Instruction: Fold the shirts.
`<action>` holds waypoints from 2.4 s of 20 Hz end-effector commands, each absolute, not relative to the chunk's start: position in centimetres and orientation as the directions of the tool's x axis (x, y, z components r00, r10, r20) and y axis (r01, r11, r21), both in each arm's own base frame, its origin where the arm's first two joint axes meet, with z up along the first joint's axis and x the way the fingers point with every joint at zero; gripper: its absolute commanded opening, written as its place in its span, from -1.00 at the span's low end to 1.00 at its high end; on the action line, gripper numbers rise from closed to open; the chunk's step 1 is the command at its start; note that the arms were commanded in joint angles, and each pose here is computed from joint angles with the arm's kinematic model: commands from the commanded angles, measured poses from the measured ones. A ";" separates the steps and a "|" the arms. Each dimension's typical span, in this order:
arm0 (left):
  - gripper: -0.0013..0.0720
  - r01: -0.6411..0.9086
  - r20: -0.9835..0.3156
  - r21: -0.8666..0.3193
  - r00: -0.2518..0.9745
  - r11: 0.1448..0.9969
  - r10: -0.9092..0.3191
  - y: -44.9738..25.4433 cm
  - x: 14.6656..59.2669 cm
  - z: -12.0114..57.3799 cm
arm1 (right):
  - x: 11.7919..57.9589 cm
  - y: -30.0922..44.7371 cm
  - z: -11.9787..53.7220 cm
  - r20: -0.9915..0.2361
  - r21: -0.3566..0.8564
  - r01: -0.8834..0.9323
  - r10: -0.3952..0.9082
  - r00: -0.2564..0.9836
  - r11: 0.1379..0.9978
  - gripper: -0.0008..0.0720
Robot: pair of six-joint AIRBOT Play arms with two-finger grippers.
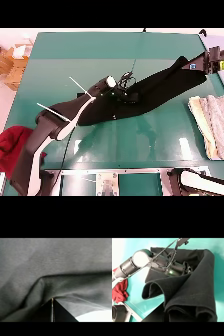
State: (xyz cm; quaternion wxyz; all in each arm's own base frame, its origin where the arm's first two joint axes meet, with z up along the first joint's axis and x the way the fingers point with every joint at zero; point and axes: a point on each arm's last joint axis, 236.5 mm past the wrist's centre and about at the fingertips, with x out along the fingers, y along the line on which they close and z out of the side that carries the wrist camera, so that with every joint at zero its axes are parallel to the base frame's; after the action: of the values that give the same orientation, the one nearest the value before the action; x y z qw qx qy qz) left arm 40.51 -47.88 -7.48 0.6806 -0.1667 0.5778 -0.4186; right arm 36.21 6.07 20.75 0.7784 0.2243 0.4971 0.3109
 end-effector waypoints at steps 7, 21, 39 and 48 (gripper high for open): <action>-0.90 0.351 -0.781 -0.572 0.043 0.742 -0.623 -30.7 44.9 2.8 | 36.8 11.5 20.7 -0.606 0.709 -0.237 0.745 0.278 0.664 -0.93; -0.90 0.068 -0.916 -0.293 0.264 0.954 -0.300 -6.5 45.8 11.0 | 34.2 50.4 -3.6 -0.579 0.761 -0.286 0.809 0.103 0.582 0.29; -0.90 0.070 -0.915 -0.293 0.269 0.954 -0.301 -6.5 46.0 11.0 | 42.8 14.1 -7.7 -0.745 0.667 0.123 0.661 0.093 0.735 0.54; -0.90 0.071 -0.917 -0.297 0.258 0.952 -0.305 -6.6 45.7 11.0 | 41.8 21.0 -9.5 -0.662 0.749 0.058 0.749 0.010 0.661 -0.29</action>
State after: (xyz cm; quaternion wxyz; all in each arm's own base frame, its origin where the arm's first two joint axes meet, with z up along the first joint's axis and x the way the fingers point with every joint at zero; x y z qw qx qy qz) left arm 45.79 -6.59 10.96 0.7880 -0.0981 0.5960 -0.1194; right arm 41.76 19.37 -9.96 0.6417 0.3083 0.6564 0.2497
